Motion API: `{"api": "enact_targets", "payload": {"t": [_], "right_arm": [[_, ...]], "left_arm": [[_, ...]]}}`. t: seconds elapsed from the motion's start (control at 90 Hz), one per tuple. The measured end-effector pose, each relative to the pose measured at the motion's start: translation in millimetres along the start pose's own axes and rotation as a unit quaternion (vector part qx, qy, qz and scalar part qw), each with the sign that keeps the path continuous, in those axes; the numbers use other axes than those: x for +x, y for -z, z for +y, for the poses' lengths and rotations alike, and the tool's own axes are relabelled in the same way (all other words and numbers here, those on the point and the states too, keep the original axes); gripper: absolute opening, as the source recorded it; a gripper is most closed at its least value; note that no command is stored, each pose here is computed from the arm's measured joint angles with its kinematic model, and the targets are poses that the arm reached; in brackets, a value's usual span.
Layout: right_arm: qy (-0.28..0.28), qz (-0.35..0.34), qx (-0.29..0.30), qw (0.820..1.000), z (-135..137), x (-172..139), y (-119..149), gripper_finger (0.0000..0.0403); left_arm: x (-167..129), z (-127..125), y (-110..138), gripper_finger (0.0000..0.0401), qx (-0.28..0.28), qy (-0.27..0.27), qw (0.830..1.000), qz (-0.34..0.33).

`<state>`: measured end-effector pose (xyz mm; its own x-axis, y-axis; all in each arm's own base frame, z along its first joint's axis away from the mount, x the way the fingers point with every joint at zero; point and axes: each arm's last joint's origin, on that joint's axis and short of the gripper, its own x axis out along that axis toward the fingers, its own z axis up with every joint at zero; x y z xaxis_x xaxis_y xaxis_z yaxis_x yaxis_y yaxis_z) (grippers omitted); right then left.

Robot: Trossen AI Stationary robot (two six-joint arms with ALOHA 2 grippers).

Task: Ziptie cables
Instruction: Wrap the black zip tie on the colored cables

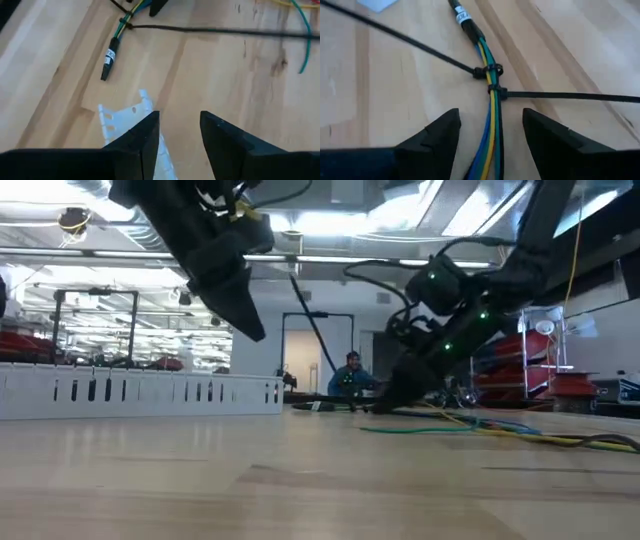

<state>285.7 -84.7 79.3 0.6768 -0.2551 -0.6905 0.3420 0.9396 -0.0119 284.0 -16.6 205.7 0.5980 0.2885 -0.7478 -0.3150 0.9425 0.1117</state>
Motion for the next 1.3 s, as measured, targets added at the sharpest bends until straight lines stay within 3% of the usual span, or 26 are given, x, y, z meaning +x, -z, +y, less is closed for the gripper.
{"api": "enact_targets", "payload": {"t": [0.111,0.389,0.444,0.567,0.911,1.3], "right_arm": [[-0.004,0.010,0.012,1.000,0.6,6.1,5.0,0.0182],[-0.034,0.013,0.002,0.999,2.8,7.7,6.6,0.0026],[-0.040,0.013,0.001,0.999,3.0,7.7,6.6,0.0011],[-0.041,0.009,-0.001,0.999,5.2,7.4,6.4,0.0018],[-0.048,0.000,-0.021,0.999,6.8,7.2,6.2,0.0006],[-0.052,-0.001,-0.043,0.998,7.0,7.2,6.1,0.0009]], "left_arm": [[0.0,0.1,0.3,0.0135,0.000,0.000,1.000,0.001],[-0.5,2.5,9.2,0.0135,-0.001,-0.013,0.999,0.045],[-1.0,3.9,13.0,0.0135,-0.010,-0.024,0.998,0.063],[-2.6,5.4,19.4,0.0135,-0.030,-0.050,0.994,0.087],[-2.8,-2.3,20.5,0.0135,-0.044,-0.041,0.995,0.076],[14.7,0.7,54.1,0.0135,-0.097,-0.034,0.992,0.078]]}}
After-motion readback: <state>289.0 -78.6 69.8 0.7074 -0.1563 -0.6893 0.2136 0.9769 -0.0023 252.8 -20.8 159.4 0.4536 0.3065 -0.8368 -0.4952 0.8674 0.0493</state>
